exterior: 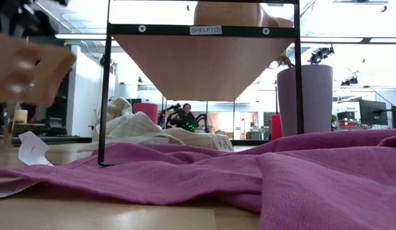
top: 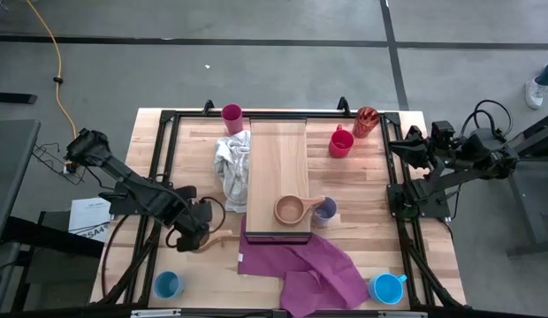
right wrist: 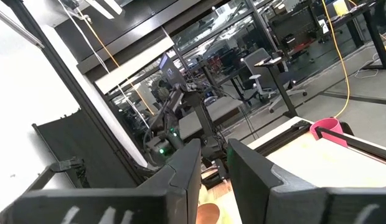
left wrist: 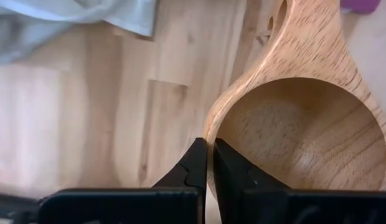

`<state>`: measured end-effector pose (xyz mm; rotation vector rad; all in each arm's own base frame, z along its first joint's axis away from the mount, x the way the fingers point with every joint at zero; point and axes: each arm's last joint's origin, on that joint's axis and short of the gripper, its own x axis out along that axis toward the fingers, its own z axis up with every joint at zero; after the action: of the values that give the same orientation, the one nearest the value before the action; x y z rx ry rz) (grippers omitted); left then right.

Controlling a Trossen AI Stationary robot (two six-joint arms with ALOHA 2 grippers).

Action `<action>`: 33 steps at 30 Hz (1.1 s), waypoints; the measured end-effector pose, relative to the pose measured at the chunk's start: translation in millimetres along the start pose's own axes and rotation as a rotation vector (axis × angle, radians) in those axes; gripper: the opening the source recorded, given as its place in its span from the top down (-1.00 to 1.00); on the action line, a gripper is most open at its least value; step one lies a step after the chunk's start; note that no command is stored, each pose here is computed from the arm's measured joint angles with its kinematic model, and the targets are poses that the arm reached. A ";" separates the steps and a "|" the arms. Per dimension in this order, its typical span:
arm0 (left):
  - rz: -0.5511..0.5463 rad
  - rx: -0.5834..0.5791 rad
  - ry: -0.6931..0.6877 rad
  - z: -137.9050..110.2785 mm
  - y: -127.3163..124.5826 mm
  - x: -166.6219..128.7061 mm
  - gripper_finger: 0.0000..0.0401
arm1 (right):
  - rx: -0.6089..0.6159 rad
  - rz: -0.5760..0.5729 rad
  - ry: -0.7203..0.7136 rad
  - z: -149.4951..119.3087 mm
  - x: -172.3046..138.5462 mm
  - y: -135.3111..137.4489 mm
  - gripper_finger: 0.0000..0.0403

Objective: Stack small to large cups/mugs on shelf
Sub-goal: Put the brown mug on the shelf

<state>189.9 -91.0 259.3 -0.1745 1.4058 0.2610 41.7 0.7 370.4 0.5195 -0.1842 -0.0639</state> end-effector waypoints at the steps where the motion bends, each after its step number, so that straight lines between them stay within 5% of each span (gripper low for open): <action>1: 0.017 -0.002 -0.007 0.7 1.0 -5.3 0.99 | -0.001 0.000 0.000 0.0 0.0 0.0 0.64; 19: 0.123 -0.155 -0.157 9.1 13.5 -77.5 1.00 | -0.005 -0.004 0.007 -0.8 0.0 -0.4 0.64; 33: 0.148 -0.308 -0.256 30.2 15.5 -78.1 1.00 | -0.009 0.004 0.023 -1.9 0.1 -0.5 0.64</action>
<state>203.1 -73.9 341.6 -0.2805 1.1197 0.6028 42.1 1.2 368.6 0.5103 -0.1624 -0.0544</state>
